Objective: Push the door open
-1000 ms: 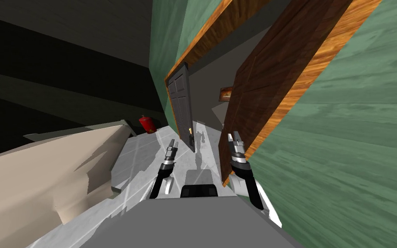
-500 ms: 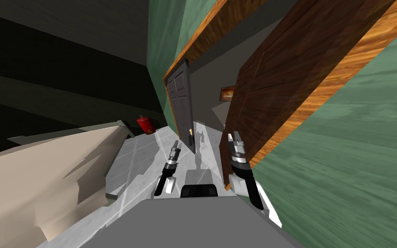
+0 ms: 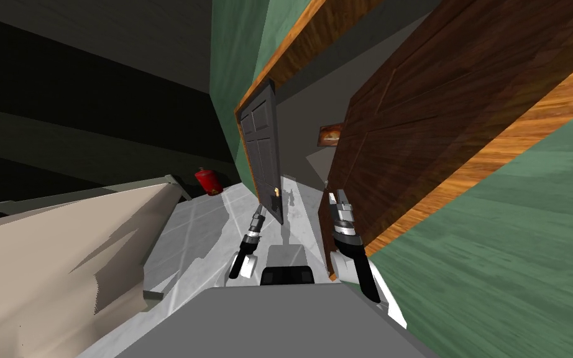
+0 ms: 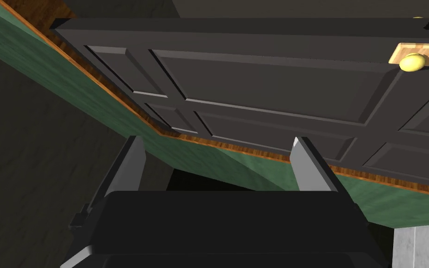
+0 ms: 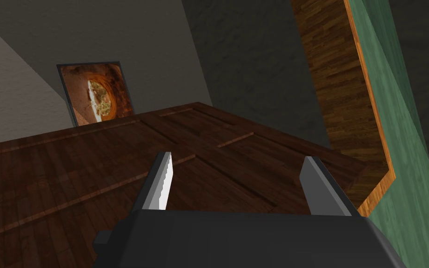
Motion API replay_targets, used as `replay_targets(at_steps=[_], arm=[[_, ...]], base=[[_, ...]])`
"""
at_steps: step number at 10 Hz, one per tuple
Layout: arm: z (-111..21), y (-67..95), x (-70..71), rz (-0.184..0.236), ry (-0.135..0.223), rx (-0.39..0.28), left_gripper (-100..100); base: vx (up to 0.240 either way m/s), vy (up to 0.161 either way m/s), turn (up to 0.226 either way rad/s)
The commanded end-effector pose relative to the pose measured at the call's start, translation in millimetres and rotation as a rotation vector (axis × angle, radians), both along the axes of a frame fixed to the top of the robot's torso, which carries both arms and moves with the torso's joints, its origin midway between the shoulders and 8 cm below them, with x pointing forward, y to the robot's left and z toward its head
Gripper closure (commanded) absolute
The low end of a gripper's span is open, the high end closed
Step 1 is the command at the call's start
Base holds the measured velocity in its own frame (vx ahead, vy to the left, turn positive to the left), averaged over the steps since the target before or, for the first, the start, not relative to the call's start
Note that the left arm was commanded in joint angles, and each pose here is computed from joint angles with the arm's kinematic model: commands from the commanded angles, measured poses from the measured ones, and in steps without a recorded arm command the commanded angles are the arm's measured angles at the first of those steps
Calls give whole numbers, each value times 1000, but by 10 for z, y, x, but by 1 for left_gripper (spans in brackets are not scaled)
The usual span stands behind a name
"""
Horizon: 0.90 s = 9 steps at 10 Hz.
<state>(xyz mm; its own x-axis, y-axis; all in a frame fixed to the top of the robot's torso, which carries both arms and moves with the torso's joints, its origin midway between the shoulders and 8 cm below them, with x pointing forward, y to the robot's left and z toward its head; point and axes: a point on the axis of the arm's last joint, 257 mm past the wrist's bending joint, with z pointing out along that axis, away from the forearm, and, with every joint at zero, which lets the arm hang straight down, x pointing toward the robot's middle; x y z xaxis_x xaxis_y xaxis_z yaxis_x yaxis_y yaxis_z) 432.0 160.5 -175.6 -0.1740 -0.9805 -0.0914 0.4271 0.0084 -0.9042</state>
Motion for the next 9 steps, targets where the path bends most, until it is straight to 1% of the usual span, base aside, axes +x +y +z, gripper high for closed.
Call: replay_targets(at_steps=[1,9], arm=[[-114,-85,15,-24,19,-1,-100],[-633,-484,96,-135,114,4,-100]], base=[[102,75,-25],[91,79,-27]])
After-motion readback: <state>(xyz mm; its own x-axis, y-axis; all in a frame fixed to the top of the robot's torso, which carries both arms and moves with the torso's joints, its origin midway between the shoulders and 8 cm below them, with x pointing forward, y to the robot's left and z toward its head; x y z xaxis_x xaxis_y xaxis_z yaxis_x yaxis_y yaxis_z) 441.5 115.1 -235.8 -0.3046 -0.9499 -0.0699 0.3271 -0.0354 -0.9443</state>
